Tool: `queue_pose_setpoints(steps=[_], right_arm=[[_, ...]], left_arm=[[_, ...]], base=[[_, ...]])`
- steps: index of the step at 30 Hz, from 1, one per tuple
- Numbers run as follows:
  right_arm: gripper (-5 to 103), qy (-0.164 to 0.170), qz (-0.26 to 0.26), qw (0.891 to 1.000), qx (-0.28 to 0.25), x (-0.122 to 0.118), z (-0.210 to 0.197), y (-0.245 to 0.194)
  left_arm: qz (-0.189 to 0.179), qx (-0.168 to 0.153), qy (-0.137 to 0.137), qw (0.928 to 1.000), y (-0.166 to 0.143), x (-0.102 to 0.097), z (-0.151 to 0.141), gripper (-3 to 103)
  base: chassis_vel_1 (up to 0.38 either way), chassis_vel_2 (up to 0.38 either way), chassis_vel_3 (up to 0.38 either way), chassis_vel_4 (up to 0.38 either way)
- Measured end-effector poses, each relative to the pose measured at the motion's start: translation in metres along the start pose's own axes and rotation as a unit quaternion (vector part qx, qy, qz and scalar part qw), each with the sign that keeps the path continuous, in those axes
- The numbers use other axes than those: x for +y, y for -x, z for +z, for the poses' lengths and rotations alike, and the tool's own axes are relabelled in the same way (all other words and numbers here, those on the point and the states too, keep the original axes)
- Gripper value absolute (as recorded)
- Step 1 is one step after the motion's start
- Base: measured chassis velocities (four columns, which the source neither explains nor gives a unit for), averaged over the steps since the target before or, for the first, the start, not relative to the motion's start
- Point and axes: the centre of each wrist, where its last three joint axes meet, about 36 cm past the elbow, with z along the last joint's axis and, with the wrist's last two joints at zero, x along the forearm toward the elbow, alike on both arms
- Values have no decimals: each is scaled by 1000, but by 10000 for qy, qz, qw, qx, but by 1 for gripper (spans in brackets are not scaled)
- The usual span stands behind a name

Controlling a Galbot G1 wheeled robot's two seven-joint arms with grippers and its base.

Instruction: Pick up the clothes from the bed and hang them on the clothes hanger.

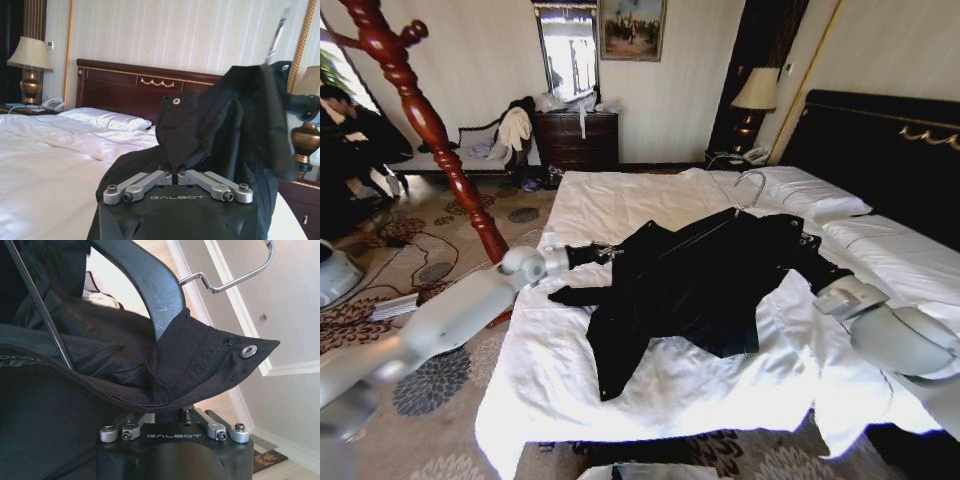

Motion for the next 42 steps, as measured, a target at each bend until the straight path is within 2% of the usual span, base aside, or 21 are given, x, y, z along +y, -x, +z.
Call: queue_pose_setpoints(steps=[8,10,12,14,25,28,31,34,39,42], right_arm=[[20,-74,6,9998,164,-2,-1,3],[20,-124,14,9996,263,-3,0,4],[20,-133,20,9995,298,-4,1,5],[20,-145,46,9989,435,-4,8,6],[20,-226,111,9968,761,-2,20,5],[20,-249,140,9958,875,-3,20,6],[20,-255,143,9946,999,-5,22,7],[20,-243,137,9937,1087,-5,22,7],[20,-188,115,9928,1176,-4,20,6],[20,-132,106,9927,1196,-3,18,6]], left_arm=[[-37,-206,-79,9997,4,-22,-16,0],[60,-358,-164,9992,13,-41,-30,0],[119,-388,-176,9990,15,-47,-33,0],[274,-414,-146,9987,17,-65,-40,0],[290,-411,-127,9987,15,-82,-45,0],[337,-467,-183,9982,24,-93,-47,0],[390,-469,-211,9979,46,-110,-49,0],[340,-456,-219,9981,60,-118,-50,0],[203,-431,-109,9988,82,-125,-58,0],[169,-454,-11,9988,106,-133,-69,0]], base=[[0,0,0,0],[0,0,0,0],[0,0,0,0],[0,0,0,0],[0,0,0,0],[0,0,0,0],[0,0,0,0],[0,0,0,0],[0,0,0,0],[0,0,0,0]])
